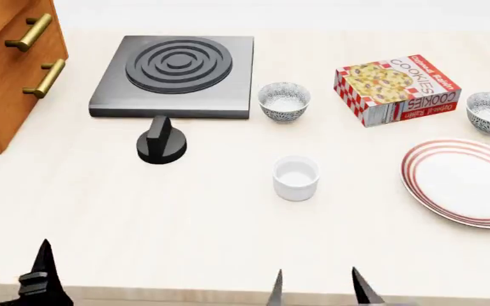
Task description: Pick the akita bowl next to the plate and place it on the plate.
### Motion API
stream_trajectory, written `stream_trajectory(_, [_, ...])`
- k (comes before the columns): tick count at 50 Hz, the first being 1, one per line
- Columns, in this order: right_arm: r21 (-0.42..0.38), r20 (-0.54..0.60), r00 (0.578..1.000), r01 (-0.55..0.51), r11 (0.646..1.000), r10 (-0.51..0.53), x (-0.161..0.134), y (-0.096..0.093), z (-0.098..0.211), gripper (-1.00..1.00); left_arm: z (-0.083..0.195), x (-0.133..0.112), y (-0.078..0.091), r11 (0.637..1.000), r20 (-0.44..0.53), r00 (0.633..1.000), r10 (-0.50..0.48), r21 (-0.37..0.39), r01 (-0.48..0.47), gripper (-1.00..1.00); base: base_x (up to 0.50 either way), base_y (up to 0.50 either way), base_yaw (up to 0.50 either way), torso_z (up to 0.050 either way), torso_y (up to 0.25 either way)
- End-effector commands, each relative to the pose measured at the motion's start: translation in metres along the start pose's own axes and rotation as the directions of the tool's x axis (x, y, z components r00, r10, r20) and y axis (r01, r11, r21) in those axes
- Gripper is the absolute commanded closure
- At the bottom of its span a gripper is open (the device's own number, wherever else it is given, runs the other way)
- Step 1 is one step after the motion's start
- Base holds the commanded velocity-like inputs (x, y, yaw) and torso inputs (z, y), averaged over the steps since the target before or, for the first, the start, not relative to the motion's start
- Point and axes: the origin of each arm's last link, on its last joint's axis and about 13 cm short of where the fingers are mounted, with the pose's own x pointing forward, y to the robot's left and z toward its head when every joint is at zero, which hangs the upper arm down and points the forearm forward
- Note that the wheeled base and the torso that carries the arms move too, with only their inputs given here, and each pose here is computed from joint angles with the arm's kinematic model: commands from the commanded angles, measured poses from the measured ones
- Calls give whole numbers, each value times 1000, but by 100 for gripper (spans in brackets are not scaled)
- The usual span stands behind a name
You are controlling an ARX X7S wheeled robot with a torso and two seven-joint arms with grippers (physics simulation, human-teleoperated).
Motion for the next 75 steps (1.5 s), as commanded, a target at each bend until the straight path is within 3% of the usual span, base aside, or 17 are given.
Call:
stream_trajectory(1, [46, 61, 993, -102, 994, 100, 4, 5, 54, -100, 14, 14, 24, 993, 18, 995, 103, -53, -101, -100, 0, 0, 0, 0, 0])
stream_trajectory(7, [82, 148, 981, -141, 987, 128, 6, 4, 76, -100, 12, 17, 38, 981, 30, 981, 191, -43, -189, -100, 0, 0, 0, 0, 0])
stream_trajectory(9, [53, 156, 981, -129, 990, 119, 7, 4, 80, -100, 11, 15, 40, 981, 22, 982, 187, -52, -186, -100, 0, 0, 0, 0, 0])
stream_trajectory(15, [80, 217, 970, -132, 988, 111, 7, 0, 90, -100, 5, 16, 46, 976, 29, 976, 215, -34, -214, -100, 0, 0, 0, 0, 0])
stream_trajectory(40, [85, 186, 979, -96, 992, 78, 6, -12, 73, -100, 3, 17, 43, 980, 20, 981, 193, -51, -191, -100, 0, -58, 0, 0, 0])
stream_trajectory(75, [63, 163, 982, -104, 993, 92, 6, -8, 76, -100, 5, 16, 45, 981, 5, 982, 187, -53, -186, -100, 0, -445, 0, 0, 0])
